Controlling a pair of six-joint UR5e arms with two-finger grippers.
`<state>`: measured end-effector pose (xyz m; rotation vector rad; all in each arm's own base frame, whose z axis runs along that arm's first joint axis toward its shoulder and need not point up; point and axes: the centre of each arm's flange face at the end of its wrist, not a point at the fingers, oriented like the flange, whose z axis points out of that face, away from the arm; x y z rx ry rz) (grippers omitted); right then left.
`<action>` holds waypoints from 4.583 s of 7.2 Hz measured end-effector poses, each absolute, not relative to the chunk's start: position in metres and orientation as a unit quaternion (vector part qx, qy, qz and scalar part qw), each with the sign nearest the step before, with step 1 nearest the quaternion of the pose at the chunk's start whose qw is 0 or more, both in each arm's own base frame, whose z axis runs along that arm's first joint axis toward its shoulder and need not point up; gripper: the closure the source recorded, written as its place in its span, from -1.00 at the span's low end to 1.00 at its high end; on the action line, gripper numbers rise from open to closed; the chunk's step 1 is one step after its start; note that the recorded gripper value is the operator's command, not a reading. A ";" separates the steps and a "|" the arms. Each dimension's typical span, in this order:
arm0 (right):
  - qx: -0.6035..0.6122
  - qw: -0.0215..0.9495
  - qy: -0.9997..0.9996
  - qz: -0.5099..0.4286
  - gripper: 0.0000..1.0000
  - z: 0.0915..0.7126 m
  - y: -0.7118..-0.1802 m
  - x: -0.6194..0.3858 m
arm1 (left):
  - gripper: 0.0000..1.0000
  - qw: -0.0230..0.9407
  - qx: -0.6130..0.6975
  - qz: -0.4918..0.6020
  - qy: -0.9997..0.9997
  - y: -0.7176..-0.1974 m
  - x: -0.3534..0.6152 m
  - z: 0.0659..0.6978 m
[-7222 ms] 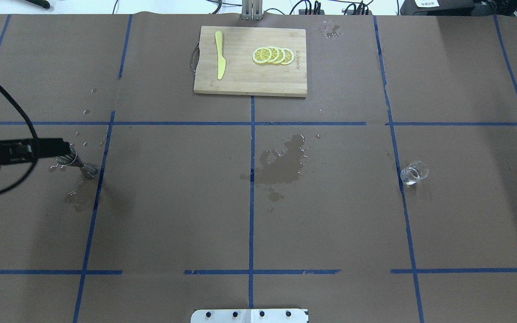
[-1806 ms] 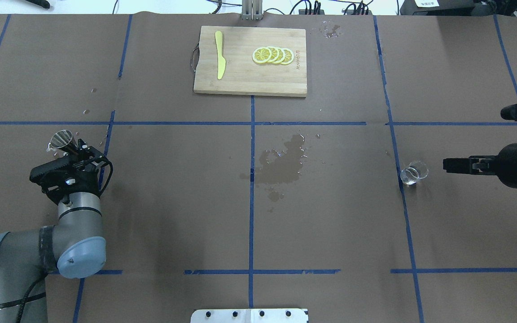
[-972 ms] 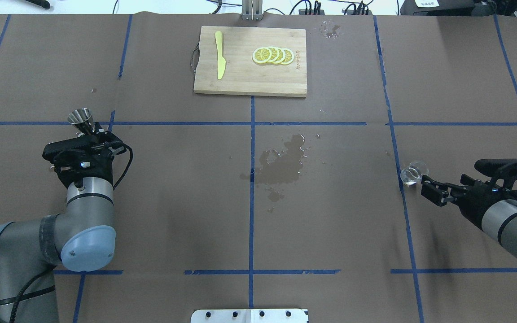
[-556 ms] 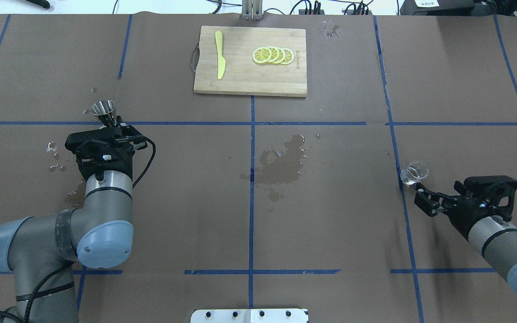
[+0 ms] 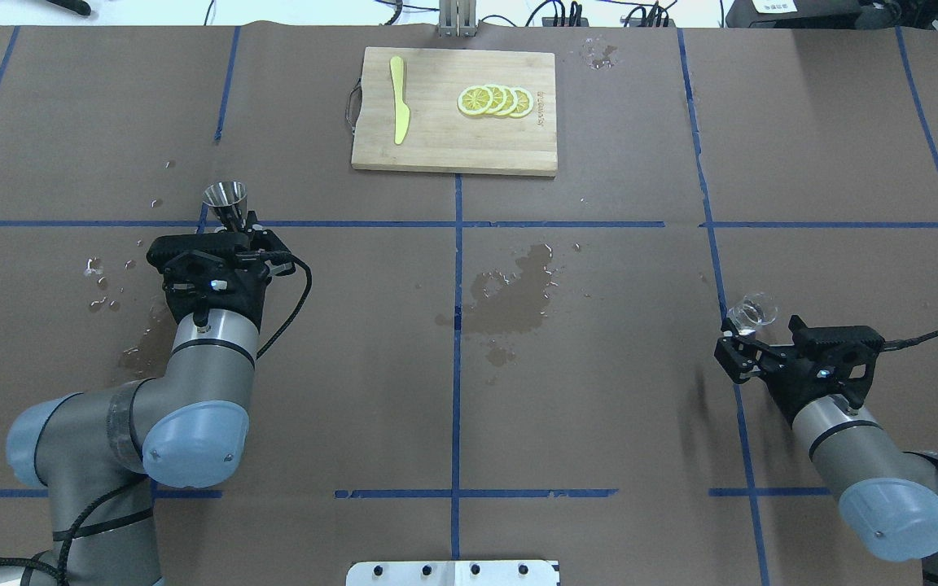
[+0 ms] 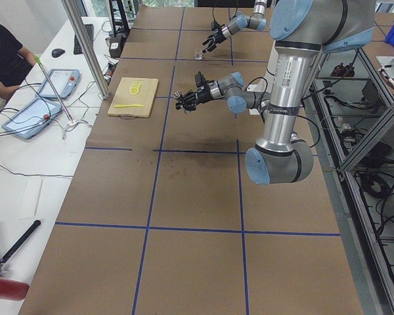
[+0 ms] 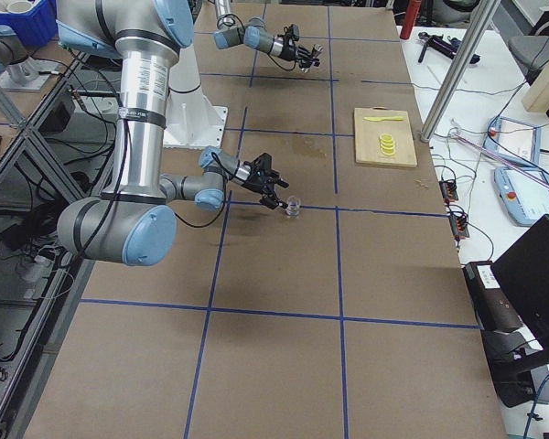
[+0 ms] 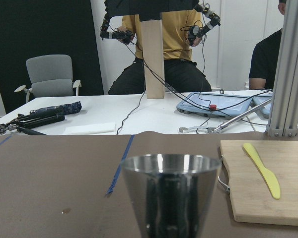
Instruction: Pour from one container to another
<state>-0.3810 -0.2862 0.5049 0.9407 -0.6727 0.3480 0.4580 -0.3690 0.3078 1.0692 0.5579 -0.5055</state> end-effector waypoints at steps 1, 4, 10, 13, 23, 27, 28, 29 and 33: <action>0.450 0.820 -0.310 0.168 -0.98 0.514 -0.290 -0.395 | 1.00 0.794 0.498 -0.232 0.258 -0.369 0.461 0.311; 0.462 0.810 -0.314 0.178 -0.96 0.548 -0.296 -0.408 | 1.00 0.797 0.499 -0.228 0.252 -0.371 0.465 0.318; 0.467 0.808 -0.312 0.180 -0.13 0.554 -0.298 -0.406 | 1.00 0.800 0.499 -0.225 0.246 -0.371 0.468 0.324; 0.467 0.807 -0.313 0.181 1.00 0.551 -0.299 -0.406 | 1.00 0.801 0.499 -0.224 0.244 -0.372 0.469 0.327; 0.528 0.784 -0.322 0.053 1.00 0.407 -0.328 -0.353 | 1.00 0.768 0.527 -0.014 0.365 -0.347 0.501 0.246; 0.550 0.748 -0.371 0.000 1.00 0.317 -0.337 -0.376 | 1.00 0.664 0.512 0.105 0.535 -0.346 0.513 0.227; 0.554 0.749 -0.363 -0.021 1.00 0.298 -0.341 -0.385 | 1.00 0.644 0.516 0.104 0.555 -0.351 0.525 0.220; 0.558 0.754 -0.342 -0.045 1.00 0.275 -0.345 -0.394 | 1.00 0.634 0.518 0.102 0.565 -0.356 0.538 0.214; 0.573 0.761 -0.291 -0.083 1.00 0.225 -0.358 -0.402 | 1.00 0.639 0.512 0.110 0.563 -0.366 0.571 0.216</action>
